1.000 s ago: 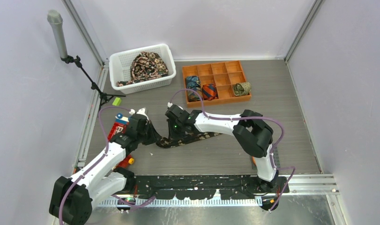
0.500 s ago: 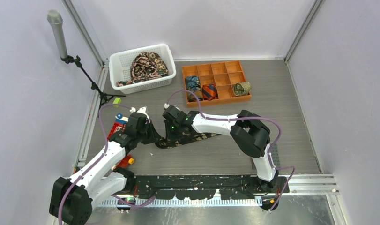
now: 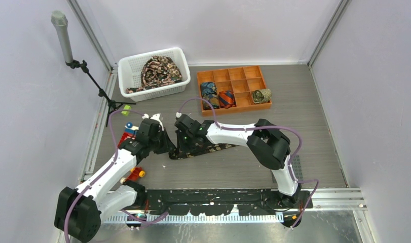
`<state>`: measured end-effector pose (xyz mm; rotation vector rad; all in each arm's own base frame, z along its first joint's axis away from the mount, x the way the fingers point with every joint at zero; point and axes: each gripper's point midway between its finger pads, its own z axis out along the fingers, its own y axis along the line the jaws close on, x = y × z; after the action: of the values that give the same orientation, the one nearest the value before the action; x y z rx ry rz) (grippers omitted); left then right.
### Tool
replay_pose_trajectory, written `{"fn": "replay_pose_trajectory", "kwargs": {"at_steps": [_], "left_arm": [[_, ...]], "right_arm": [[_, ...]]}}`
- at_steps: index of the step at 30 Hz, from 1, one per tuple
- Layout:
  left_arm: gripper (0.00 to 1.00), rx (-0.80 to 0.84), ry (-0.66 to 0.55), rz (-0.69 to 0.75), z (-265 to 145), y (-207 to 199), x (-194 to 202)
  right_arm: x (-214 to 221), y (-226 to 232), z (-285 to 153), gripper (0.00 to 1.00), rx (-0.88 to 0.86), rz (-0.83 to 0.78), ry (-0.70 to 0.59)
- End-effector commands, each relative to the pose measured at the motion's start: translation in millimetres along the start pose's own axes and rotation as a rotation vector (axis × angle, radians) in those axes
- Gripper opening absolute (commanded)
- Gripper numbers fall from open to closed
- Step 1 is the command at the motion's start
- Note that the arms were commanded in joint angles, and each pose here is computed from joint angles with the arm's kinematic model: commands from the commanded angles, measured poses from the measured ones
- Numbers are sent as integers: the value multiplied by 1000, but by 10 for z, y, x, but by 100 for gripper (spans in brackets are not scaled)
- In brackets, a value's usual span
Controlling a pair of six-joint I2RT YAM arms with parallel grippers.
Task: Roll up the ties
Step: Roll the tie at the center of the board.
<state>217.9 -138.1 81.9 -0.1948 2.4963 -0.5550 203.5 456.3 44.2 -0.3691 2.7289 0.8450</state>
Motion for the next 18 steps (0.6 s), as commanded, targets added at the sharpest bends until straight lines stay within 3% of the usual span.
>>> {"fn": "replay_pose_trajectory", "kwargs": {"at_steps": [1,18], "left_arm": [[0,69,-9,15,-46,-197,-132],[0,58,59,3,158,-283,13]], "right_arm": [[-88,276,-15,9,-97,-1,-24],[-46,167,43,8,-81,2,-22]]}}
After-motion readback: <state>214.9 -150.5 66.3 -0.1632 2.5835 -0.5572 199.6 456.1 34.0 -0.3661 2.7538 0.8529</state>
